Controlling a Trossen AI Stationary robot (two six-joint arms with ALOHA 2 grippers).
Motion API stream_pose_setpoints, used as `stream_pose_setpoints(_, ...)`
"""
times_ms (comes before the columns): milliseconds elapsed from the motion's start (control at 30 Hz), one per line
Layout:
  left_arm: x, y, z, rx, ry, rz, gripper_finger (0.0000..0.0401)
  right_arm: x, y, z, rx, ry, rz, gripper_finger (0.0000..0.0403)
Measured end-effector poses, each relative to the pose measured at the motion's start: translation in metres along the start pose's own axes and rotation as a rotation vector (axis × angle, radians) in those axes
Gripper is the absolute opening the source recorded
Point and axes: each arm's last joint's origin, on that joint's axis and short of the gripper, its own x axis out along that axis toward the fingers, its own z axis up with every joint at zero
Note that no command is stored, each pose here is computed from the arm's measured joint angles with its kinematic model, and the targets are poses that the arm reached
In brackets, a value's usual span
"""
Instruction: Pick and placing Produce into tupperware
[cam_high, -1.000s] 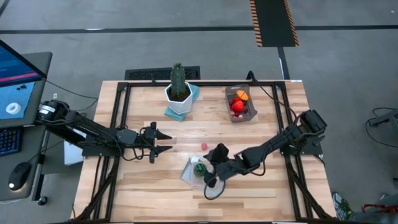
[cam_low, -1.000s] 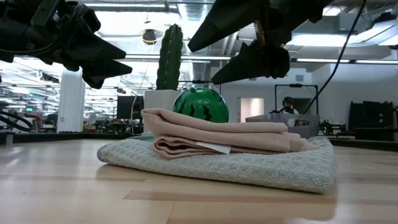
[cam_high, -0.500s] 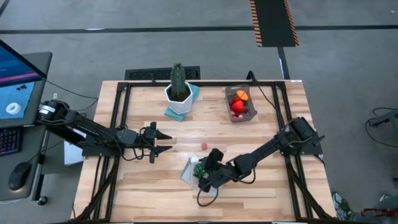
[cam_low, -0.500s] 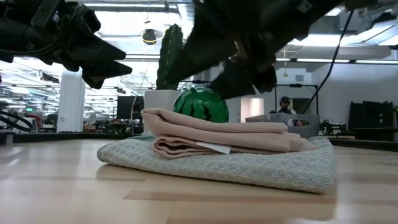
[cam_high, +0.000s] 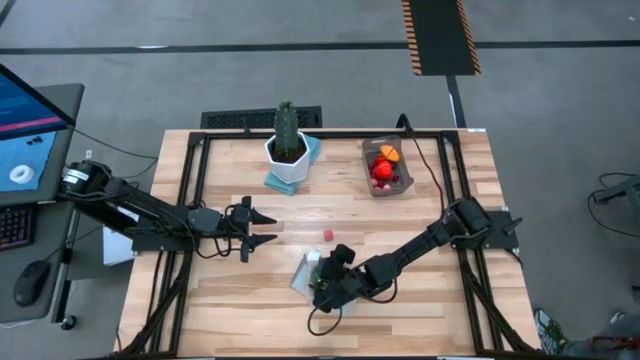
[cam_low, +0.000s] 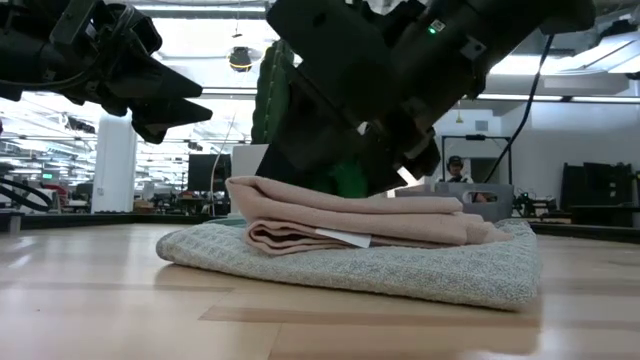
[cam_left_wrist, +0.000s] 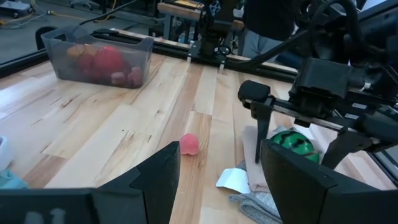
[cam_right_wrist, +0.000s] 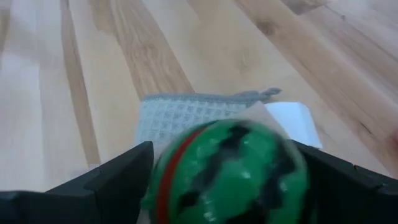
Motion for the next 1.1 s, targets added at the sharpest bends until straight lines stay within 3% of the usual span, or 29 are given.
stream_pose_setpoints(200,0.000,0.000,0.000,0.000,0.000,0.000,0.0213,0.000,0.000,0.001,0.002,0.000,0.001,0.0372)
stream_pose_setpoints(533,0.000,0.000,0.000,-0.001,0.000,0.000,0.0213,-0.001,0.000,0.002,0.010,0.001,-0.001,0.0279)
stream_pose_setpoints(933,0.000,0.000,0.000,-0.002,0.000,0.000,0.0213,-0.001,0.001,0.004,0.015,-0.011,0.019,0.0276)
stream_pose_setpoints(1100,0.000,0.000,0.000,-0.004,0.000,0.000,0.0213,-0.005,0.009,0.016,-0.033,-0.021,0.029,0.0276)
